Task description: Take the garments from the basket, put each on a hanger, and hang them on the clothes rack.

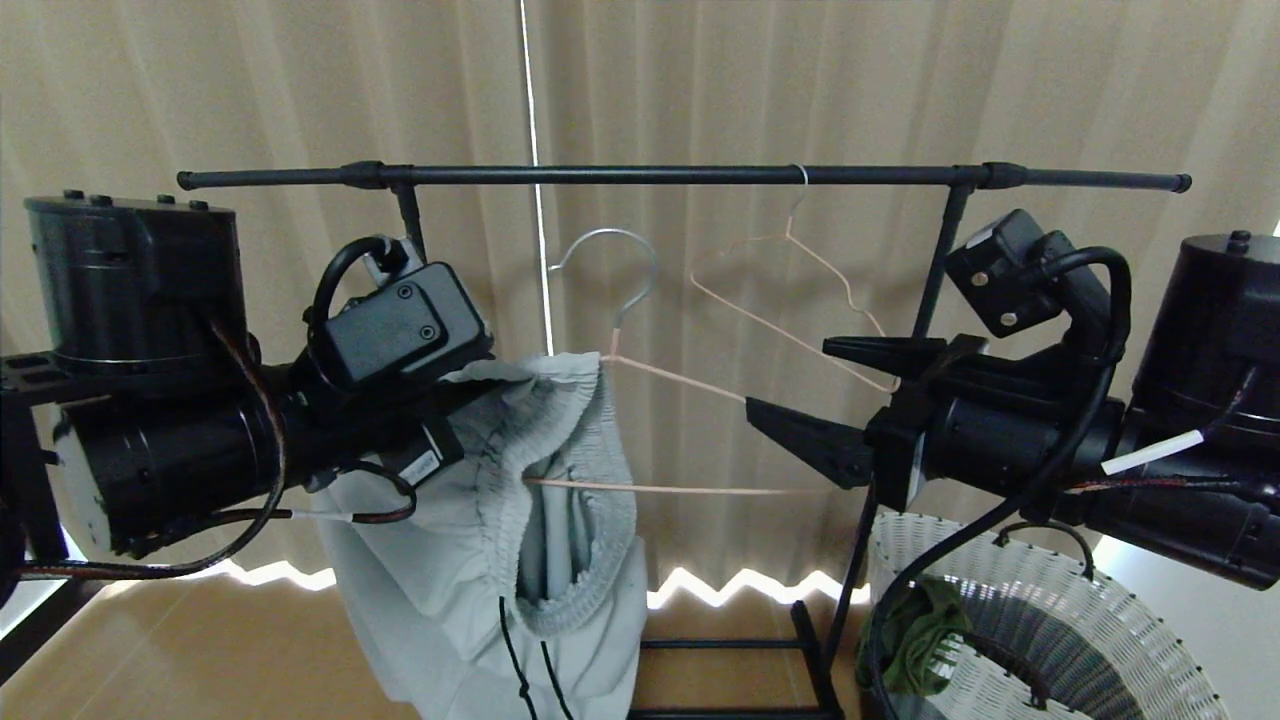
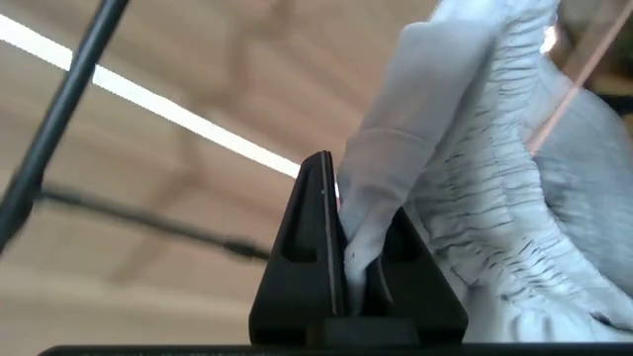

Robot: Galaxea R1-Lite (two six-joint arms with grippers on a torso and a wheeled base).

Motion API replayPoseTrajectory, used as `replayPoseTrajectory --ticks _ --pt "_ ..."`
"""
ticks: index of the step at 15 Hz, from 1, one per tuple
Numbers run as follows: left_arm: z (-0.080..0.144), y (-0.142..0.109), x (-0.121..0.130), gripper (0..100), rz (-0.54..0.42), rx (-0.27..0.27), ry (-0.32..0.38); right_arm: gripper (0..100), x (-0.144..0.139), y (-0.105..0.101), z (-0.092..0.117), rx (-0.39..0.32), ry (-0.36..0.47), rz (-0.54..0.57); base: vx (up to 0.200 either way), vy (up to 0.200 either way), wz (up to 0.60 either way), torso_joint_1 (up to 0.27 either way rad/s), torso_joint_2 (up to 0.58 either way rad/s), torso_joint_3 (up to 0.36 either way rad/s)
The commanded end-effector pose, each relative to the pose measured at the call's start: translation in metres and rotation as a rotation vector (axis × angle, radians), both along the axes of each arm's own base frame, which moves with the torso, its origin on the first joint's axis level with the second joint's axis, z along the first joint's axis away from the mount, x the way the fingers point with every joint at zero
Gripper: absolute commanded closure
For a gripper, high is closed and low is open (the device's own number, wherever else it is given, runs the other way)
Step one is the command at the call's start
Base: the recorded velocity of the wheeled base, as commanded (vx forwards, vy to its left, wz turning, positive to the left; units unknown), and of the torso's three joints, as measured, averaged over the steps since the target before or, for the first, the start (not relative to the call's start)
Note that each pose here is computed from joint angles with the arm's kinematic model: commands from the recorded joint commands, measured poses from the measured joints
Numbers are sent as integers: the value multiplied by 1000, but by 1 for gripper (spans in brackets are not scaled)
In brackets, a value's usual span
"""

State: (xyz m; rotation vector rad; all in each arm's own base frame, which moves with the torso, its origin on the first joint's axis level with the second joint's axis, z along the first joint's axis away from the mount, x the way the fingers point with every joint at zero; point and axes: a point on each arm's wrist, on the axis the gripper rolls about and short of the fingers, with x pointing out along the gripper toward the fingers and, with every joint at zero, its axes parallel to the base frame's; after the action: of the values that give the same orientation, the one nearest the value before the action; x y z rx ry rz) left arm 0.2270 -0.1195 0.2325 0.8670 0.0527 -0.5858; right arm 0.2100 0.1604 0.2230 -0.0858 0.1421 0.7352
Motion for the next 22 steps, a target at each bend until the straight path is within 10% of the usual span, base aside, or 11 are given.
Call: replayPoseTrajectory --ticks 1,4,7,15,22 --pt "-3 13 3 100 55 3 6 0 1 -1 0 -3 -2 -4 0 0 0 0 0 0" --pt "-8 28 8 100 183 -7 30 0 7 -10 -1 -24 -11 -40 0 0 0 0 0 0" --pt "-4 25 12 100 272 -148 70 0 4 -12 -16 -58 29 -43 0 0 0 0 0 0" --pt "32 -7 -3 100 112 -458 67 0 -9 15 -41 -79 105 70 0 0 0 0 0 0" --pt "35 -13 -10 100 72 -488 51 0 9 41 -54 -31 117 81 0 0 0 0 0 0"
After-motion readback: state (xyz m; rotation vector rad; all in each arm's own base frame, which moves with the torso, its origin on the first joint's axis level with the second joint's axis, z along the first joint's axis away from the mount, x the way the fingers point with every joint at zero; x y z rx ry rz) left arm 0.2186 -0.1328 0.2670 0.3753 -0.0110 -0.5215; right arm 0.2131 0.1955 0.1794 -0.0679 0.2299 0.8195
